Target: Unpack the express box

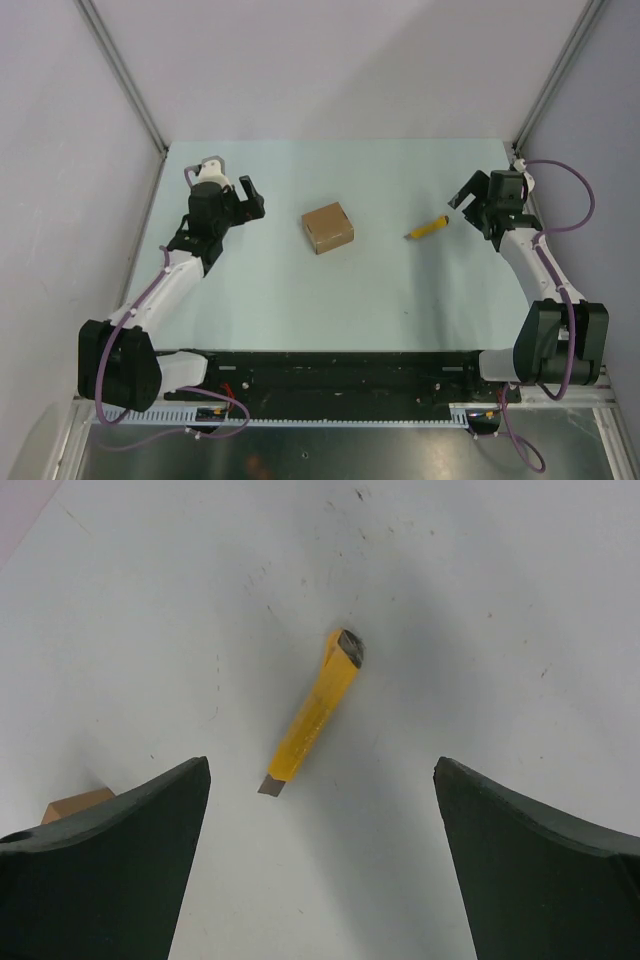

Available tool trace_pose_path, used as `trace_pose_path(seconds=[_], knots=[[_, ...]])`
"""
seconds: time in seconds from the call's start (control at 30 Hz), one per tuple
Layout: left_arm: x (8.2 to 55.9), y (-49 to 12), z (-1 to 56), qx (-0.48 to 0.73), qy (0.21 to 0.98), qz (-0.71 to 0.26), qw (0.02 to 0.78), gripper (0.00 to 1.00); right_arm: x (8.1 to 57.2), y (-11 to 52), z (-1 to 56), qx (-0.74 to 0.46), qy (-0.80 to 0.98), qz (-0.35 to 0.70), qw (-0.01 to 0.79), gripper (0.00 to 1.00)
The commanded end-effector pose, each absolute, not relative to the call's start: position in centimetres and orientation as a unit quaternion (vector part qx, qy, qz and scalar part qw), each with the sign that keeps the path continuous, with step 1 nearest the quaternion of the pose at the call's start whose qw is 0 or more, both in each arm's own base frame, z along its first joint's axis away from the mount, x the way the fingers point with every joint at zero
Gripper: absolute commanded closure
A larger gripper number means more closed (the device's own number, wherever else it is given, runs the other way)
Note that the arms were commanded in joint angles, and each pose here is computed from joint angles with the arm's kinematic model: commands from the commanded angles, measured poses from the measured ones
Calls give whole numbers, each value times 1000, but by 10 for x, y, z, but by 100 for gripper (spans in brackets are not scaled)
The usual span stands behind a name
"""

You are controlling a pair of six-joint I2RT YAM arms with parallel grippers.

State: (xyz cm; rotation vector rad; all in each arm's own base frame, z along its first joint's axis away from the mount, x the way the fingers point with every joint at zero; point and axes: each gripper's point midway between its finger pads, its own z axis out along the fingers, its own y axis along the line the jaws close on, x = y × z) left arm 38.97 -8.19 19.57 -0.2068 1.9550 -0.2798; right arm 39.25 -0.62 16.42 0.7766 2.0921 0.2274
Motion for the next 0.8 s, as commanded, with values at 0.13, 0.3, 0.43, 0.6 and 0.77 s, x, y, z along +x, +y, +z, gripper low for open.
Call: trace_pose_path(seconds=[0.13, 0.3, 0.43, 0.6, 0.77], knots=[[391, -82, 232, -73, 799, -121, 584, 0, 398, 7, 192, 278, 835, 101, 464, 0], [388, -84, 229, -57, 802, -128, 581, 0, 395, 42, 193, 223, 850, 109, 465, 1], [388, -92, 221, -40, 809, -143, 569, 0, 395, 75, 192, 179, 857, 116, 468, 7], [385, -109, 204, -53, 822, -191, 534, 0, 398, 113, 182, 158, 863, 159, 453, 15], [384, -148, 168, -66, 848, -288, 441, 0, 413, 145, 182, 122, 853, 186, 471, 12]])
